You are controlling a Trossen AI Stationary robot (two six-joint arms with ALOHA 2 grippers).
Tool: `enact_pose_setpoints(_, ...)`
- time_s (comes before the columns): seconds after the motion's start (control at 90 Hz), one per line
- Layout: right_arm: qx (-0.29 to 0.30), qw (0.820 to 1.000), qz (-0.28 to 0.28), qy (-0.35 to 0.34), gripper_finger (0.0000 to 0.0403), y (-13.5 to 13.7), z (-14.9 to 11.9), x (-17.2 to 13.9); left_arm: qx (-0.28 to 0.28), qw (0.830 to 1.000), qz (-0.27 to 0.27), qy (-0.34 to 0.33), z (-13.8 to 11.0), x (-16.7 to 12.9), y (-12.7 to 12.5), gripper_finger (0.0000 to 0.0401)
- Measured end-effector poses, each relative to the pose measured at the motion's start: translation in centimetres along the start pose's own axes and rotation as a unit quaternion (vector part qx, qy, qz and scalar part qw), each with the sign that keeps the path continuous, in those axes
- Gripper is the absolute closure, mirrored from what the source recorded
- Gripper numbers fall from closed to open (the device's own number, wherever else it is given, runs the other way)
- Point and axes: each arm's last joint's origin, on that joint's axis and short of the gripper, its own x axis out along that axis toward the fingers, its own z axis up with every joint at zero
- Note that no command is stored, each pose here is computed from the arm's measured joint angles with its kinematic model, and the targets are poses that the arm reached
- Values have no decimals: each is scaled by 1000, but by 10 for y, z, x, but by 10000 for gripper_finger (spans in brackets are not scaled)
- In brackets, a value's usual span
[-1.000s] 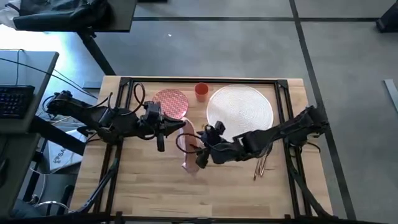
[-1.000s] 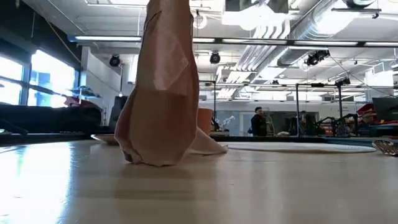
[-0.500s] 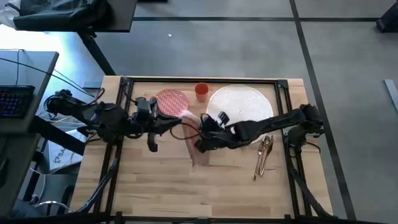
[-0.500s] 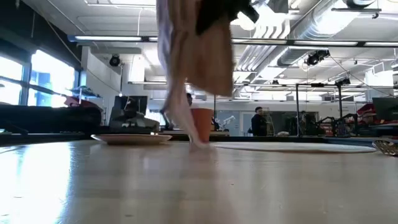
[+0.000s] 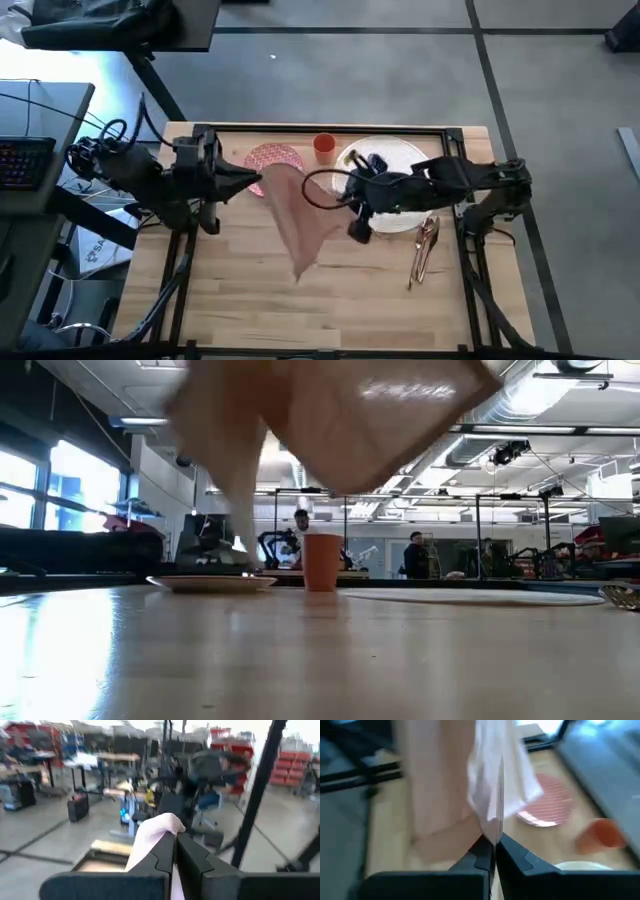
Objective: Set table place
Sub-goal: Fold the pink napkin
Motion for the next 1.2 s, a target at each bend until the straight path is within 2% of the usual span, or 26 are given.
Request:
enact_pose_setpoints(0.089, -6, 996, 89, 16, 403, 15, -3, 0, -18, 998, -64, 20, -3, -3, -7, 401)
enact_pose_setpoints(0.189, -4, 978, 210, 9, 403, 33, 0, -6, -43, 986, -161, 30, -2, -8, -16, 401)
enact_pose_setpoints(0.233, 7, 972, 233, -6, 403, 39, 3, -11, -56, 982, -176, 38, -3, -10, -18, 401)
enact_pose_setpoints(0.278, 18, 971, 238, -23, 403, 42, 7, -16, -61, 983, -168, 49, -4, -13, -17, 401)
enact_pose_setpoints(0.411, 72, 982, 173, -37, 403, 36, 8, -18, -36, 995, -59, 72, -13, -11, -6, 401)
enact_pose_setpoints(0.544, 130, 987, 86, 46, 403, 21, -14, 16, 3, 992, 45, 121, -28, 5, 16, 401)
enact_pose_setpoints(0.656, 184, 976, 12, 119, 403, 8, -46, 58, 35, 974, 99, 199, -57, 25, 33, 401)
enact_pose_setpoints(0.756, 254, 950, -52, 176, 403, -6, -81, 94, 50, 956, 142, 250, -88, 47, 49, 401)
enact_pose_setpoints(0.889, 306, 915, -117, 236, 403, -16, -125, 119, 44, 940, 160, 298, -125, 77, 64, 401)
enact_pose_setpoints(1.022, 317, 898, -119, 280, 403, -15, -146, 125, 28, 946, 131, 297, -143, 105, 70, 401)
enact_pose_setpoints(1.2, 338, 877, -127, 317, 403, -11, -165, 127, 49, 947, 98, 303, -167, 146, 76, 401)
